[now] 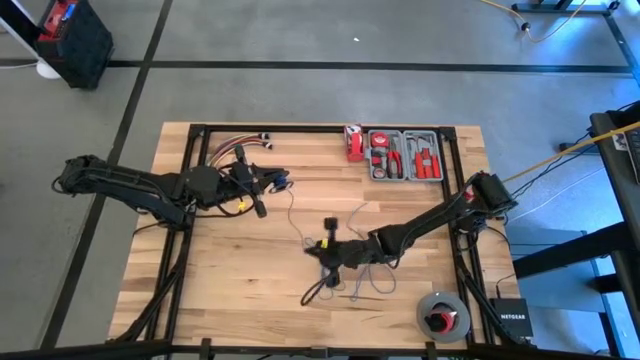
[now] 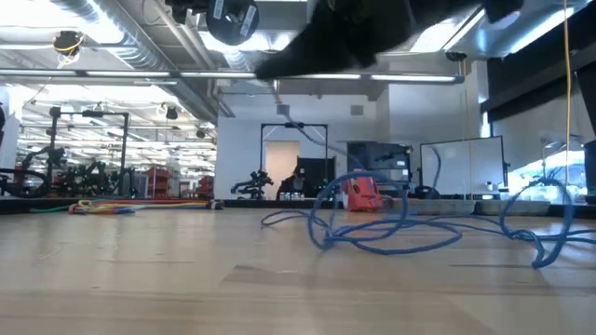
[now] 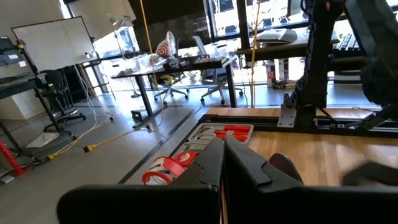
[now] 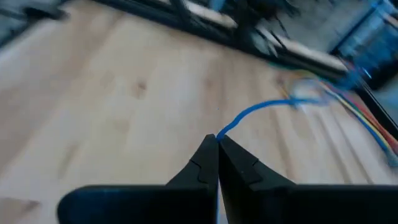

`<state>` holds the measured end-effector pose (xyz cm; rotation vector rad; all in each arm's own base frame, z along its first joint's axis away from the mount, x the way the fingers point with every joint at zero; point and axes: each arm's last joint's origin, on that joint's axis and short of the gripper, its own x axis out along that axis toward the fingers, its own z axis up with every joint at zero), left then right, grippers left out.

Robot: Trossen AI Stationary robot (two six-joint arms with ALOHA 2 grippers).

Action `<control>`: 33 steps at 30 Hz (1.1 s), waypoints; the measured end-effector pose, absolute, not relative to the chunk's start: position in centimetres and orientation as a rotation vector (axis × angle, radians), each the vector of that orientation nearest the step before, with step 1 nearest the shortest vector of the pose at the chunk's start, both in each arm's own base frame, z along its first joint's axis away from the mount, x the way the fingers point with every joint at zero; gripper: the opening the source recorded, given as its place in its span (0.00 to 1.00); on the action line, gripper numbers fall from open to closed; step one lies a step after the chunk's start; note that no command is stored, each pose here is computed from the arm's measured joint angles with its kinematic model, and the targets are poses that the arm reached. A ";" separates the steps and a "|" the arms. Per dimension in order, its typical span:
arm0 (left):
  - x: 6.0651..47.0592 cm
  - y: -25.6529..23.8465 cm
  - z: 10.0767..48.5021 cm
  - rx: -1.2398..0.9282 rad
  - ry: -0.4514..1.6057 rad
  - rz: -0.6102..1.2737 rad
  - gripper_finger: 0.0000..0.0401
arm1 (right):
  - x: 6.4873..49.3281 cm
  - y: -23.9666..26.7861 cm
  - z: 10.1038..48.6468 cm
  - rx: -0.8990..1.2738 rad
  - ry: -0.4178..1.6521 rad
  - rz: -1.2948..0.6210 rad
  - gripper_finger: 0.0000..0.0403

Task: Coil cords
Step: Uncoil the blue wire from the black spool

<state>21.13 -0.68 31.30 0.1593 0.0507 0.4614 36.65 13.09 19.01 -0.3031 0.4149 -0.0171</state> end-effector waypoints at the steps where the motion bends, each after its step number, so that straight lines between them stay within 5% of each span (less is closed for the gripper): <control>1: 21.1 -0.7 31.3 0.158 0.049 0.462 0.01 | 37.1 13.4 19.0 -0.319 0.397 0.018 0.01; 9: 21.1 -0.6 31.3 0.139 0.044 0.466 0.01 | 40.6 15.1 21.5 -0.379 0.360 0.164 0.01; 18: 21.6 0.0 30.8 0.126 0.067 0.506 0.01 | 41.4 18.3 29.5 -0.525 0.306 0.240 0.01; 33: 21.9 0.2 30.2 0.184 0.127 0.508 0.01 | 32.9 17.7 42.4 -0.707 0.406 -0.357 0.01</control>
